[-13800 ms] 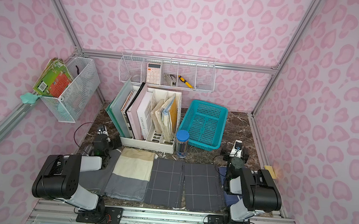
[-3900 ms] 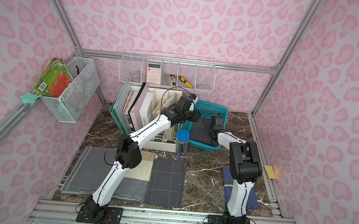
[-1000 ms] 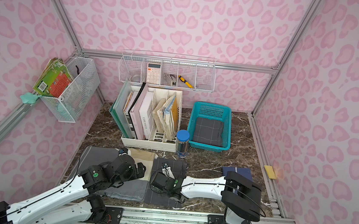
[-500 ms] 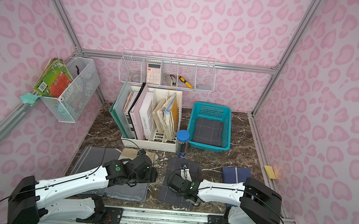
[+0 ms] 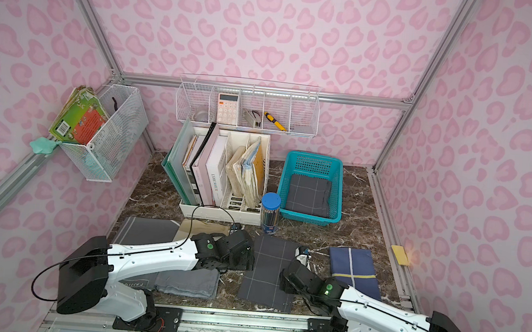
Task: Put the folded pillowcase in the basket
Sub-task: Move the pillowcase to the center of the board, then pick up the pillowcase at the center of the board.
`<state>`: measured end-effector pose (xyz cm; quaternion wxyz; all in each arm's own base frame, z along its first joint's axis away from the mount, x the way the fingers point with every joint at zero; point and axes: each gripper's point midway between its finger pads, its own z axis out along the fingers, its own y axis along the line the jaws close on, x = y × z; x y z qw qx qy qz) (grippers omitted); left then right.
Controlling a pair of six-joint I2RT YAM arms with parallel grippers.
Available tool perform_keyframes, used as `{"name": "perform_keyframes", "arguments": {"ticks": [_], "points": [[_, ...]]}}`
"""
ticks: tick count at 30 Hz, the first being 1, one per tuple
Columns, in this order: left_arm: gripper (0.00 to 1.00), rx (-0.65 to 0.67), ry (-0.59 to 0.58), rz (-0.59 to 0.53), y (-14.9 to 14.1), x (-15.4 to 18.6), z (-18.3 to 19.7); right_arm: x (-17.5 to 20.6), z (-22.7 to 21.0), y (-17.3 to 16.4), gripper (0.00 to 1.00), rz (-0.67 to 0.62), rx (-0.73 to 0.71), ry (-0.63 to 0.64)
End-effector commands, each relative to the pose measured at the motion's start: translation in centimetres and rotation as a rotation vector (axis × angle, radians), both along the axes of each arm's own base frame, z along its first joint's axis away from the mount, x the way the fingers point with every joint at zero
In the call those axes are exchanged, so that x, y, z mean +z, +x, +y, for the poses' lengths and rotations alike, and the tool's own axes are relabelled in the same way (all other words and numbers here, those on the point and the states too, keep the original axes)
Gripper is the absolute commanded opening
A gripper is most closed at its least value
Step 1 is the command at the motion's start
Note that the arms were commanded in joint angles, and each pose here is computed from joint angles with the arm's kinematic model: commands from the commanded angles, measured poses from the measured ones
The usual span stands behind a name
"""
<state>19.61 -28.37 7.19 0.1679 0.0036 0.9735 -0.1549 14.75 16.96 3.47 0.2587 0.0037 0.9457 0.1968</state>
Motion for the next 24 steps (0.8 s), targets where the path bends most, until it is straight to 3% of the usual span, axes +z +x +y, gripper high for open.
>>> {"name": "perform_keyframes", "arguments": {"ticks": [1,5,9,18,22,24], "points": [[0.83,-0.009,-0.03,0.013,0.3,-0.2,-1.5,0.4,0.8,-0.1,0.73,0.023,-0.012,0.144],[0.81,-0.003,-0.031,0.041,0.6,-1.4,-2.6,1.1,-0.4,0.5,0.72,-0.007,-0.051,0.166],[0.75,0.031,0.039,0.085,0.9,-2.9,-2.6,0.7,-0.9,0.7,0.72,0.002,-0.058,0.167],[0.75,0.067,0.022,0.133,1.0,-4.6,-2.4,-1.9,-0.5,0.2,0.71,0.076,-0.031,0.115],[0.62,0.066,0.014,0.18,1.0,-5.7,-2.9,-1.9,0.1,0.4,0.61,0.075,-0.011,0.115],[0.53,0.067,0.013,0.197,0.9,-6.0,-3.1,-1.9,0.3,0.6,0.49,0.074,-0.007,0.113]]}}
